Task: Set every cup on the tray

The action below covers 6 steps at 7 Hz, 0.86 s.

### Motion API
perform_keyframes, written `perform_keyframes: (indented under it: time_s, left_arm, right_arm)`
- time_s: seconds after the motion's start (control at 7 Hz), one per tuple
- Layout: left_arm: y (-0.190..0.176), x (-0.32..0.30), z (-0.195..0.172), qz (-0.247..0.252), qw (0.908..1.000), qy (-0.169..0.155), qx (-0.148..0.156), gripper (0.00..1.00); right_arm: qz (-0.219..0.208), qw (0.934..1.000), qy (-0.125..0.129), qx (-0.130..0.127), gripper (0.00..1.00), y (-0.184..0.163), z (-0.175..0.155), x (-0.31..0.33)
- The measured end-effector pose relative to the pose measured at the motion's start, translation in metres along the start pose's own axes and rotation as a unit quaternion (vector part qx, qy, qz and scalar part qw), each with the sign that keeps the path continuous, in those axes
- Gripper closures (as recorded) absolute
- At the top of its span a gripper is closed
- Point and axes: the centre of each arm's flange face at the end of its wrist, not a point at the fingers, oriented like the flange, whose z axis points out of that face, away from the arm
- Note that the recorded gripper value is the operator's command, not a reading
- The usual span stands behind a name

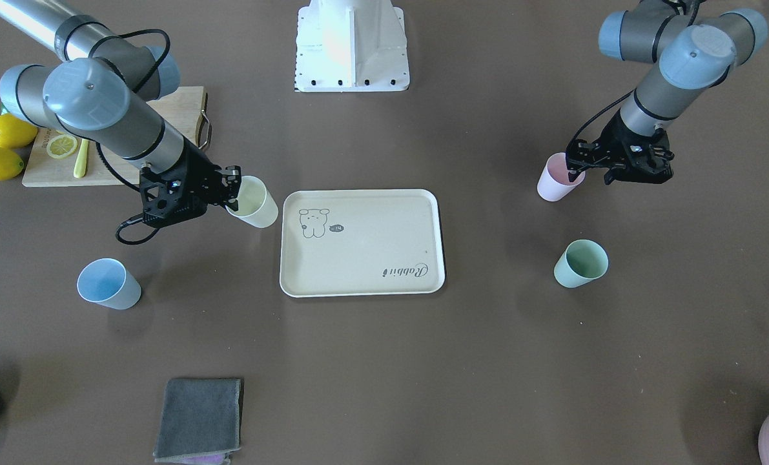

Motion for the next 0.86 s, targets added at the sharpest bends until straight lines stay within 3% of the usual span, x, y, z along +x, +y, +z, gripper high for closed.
perform_keyframes:
  time_s: [0.14,0.43,0.71,0.86]
  left_arm:
    - [0.002,0.003,0.001,0.002,1.0000,0.001,-0.003,1.00]
    - [0.005,0.007,0.002,0.006,1.0000,0.003,-0.006,1.00]
    - [0.000,0.031,-0.012,0.014,0.9995,0.028,-0.012,1.00]
    - [-0.014,0.061,-0.023,0.013,0.9987,0.045,-0.018,1.00]
  right_arm:
    - [0.002,1.0000,0.003,0.001,1.00,0.000,0.003,-0.013]
    - [0.007,0.9999,0.008,0.002,1.00,-0.001,0.011,-0.027]
    - [0.011,0.9997,0.019,0.010,1.00,-0.002,0.028,-0.040]
    - [0.009,0.9997,0.022,0.012,0.75,0.000,0.033,-0.044]
